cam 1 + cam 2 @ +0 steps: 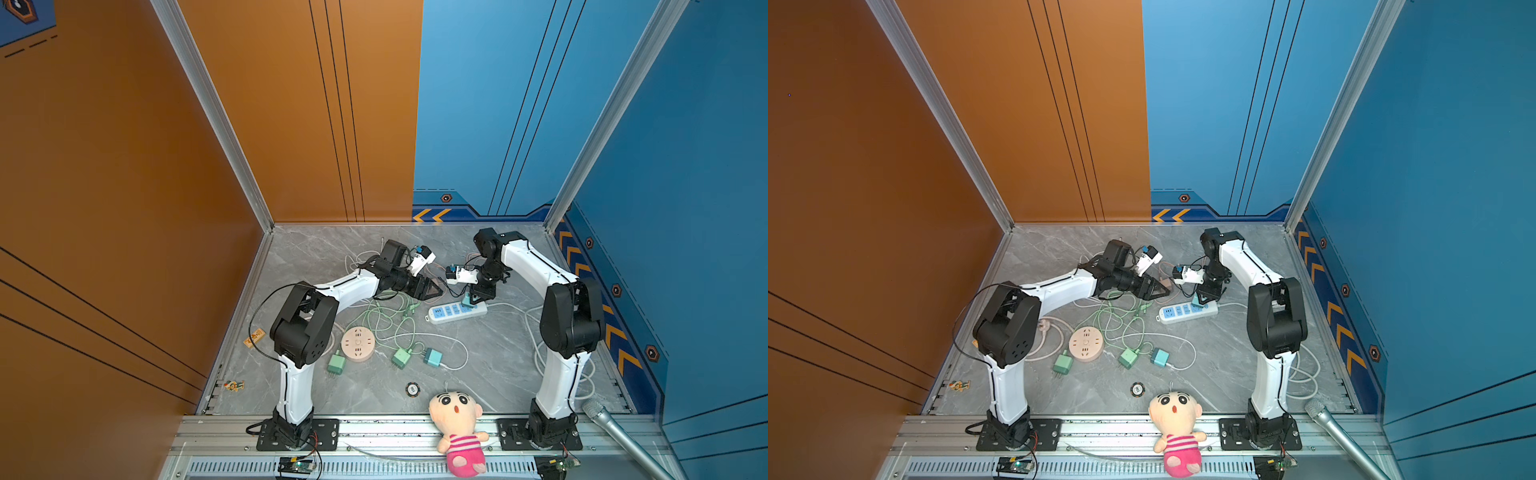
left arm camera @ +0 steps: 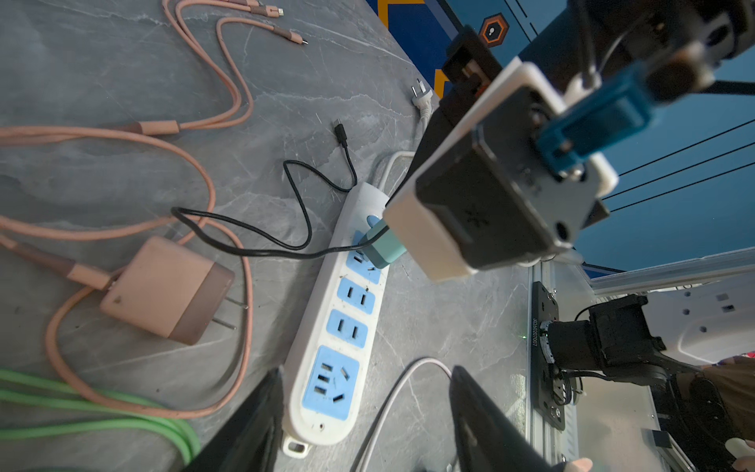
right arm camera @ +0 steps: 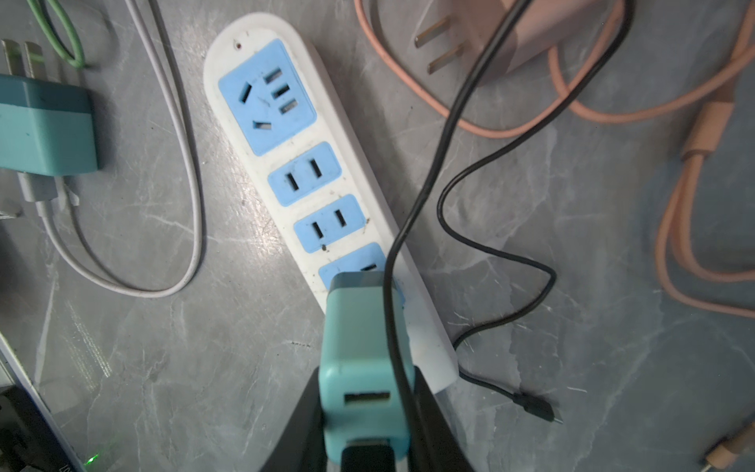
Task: Insert plugs into power strip
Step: Insert the plug into the socket.
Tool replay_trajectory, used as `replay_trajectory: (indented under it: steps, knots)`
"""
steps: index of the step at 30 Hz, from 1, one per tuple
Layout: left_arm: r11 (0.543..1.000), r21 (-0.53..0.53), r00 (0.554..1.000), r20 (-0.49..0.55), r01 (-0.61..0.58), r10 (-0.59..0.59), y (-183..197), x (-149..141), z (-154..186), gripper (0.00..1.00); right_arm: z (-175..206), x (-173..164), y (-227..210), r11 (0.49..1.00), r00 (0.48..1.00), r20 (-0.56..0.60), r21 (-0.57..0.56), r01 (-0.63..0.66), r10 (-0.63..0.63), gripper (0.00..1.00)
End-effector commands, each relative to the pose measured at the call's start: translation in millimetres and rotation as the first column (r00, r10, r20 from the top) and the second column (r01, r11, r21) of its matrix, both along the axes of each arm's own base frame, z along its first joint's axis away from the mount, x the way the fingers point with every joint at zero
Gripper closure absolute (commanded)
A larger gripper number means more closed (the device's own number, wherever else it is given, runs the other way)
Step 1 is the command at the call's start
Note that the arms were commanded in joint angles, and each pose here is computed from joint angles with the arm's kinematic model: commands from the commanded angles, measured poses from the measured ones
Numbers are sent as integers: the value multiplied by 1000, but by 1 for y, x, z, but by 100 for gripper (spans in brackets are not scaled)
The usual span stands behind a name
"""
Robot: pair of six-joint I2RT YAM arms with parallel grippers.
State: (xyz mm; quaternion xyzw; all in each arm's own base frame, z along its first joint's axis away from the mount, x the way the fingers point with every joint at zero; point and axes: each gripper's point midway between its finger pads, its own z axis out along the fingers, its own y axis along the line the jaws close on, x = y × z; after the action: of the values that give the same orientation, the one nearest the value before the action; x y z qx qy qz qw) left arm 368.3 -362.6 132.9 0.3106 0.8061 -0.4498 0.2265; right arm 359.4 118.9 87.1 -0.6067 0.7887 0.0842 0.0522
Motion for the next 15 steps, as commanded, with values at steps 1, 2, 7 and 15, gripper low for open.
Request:
replay_trajectory:
  steps: [1,2,7,15]
  knots:
    - [1000,-21,1000,-5,10,-10,1,-2,7,36,-20,-2,-13,995,999,-3,-96,-38,38,100]
    - [1000,-22,1000,-6,11,-11,1,-2,7,36,-21,-1,-12,994,999,0,-97,-42,42,100]
    - [1000,-18,1000,-15,9,-9,4,-5,4,37,-24,2,-4,994,997,16,-83,-72,74,100]
    - [1000,-26,999,-35,7,-8,8,-9,4,37,-31,5,0,987,992,13,-102,-126,128,100]
